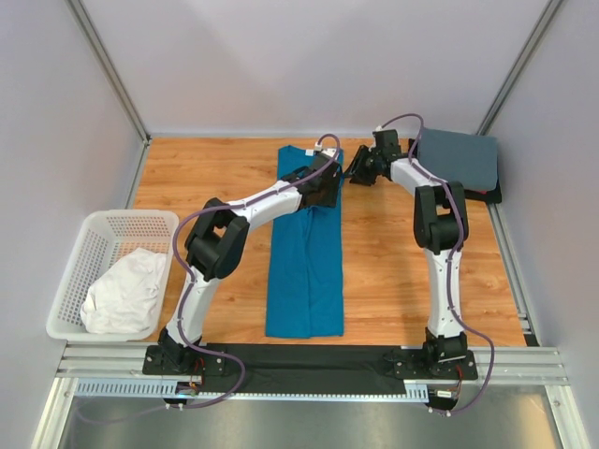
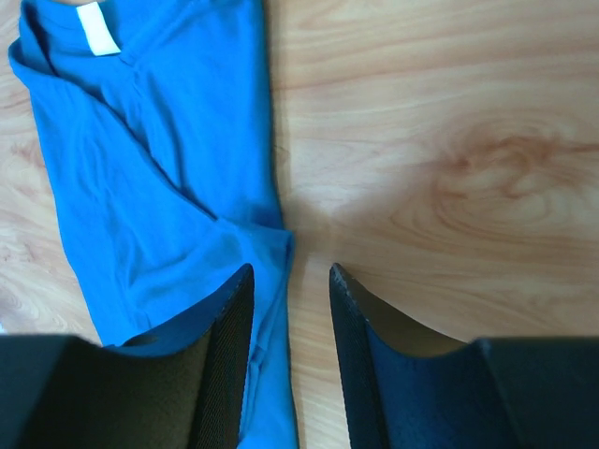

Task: Fold and stack the t-shirts
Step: Fold the tshirt

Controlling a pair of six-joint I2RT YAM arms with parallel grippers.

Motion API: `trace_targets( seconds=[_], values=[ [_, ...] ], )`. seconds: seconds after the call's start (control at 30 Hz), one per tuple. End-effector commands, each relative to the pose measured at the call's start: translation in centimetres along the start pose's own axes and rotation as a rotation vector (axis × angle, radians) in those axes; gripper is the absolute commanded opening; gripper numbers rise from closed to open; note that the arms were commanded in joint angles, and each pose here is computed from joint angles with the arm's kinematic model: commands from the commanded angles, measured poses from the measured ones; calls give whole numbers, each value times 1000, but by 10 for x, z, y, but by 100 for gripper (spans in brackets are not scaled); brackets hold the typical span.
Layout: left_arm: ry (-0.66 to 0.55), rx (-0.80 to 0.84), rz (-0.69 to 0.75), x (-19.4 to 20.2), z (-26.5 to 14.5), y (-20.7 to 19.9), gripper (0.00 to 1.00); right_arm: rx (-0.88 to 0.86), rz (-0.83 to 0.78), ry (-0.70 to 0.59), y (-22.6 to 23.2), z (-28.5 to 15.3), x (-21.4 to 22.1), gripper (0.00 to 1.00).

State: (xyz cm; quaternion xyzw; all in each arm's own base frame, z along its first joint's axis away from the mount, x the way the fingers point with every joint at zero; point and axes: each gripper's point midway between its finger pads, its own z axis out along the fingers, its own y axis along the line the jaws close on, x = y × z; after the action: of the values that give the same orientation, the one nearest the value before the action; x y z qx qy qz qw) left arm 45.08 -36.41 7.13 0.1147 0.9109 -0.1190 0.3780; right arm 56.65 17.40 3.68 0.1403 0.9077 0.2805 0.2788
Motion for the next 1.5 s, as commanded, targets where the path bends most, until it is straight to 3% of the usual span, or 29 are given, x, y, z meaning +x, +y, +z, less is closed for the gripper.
trace_targets(
  seconds=[0.0,0.3,0.47,0.5,0.6,0.73,1.1,1.47],
  values=[
    [-29,35,51,-7,3,-9,53,-73,-20,-44,26,4,-18,40],
    [-8,34,54,2,9,-8,52,-51,-29,-47,26,21,-14,39],
    [6,28,52,8,13,-7,52,-24,-34,-51,21,21,-14,21],
    [5,27,52,8,13,-6,51,-25,-34,-54,22,20,-15,11],
    [12,23,51,11,15,-6,47,-35,-45,-63,28,17,-18,1],
    [15,38,36,12,15,-9,43,-45,-83,-74,44,12,-19,0],
    [4,46,4,12,17,-10,42,-5,-208,-97,75,6,-13,2],
    [-22,107,-211,13,-12,13,42,-11,-217,-60,89,32,11,4]
  ],
)
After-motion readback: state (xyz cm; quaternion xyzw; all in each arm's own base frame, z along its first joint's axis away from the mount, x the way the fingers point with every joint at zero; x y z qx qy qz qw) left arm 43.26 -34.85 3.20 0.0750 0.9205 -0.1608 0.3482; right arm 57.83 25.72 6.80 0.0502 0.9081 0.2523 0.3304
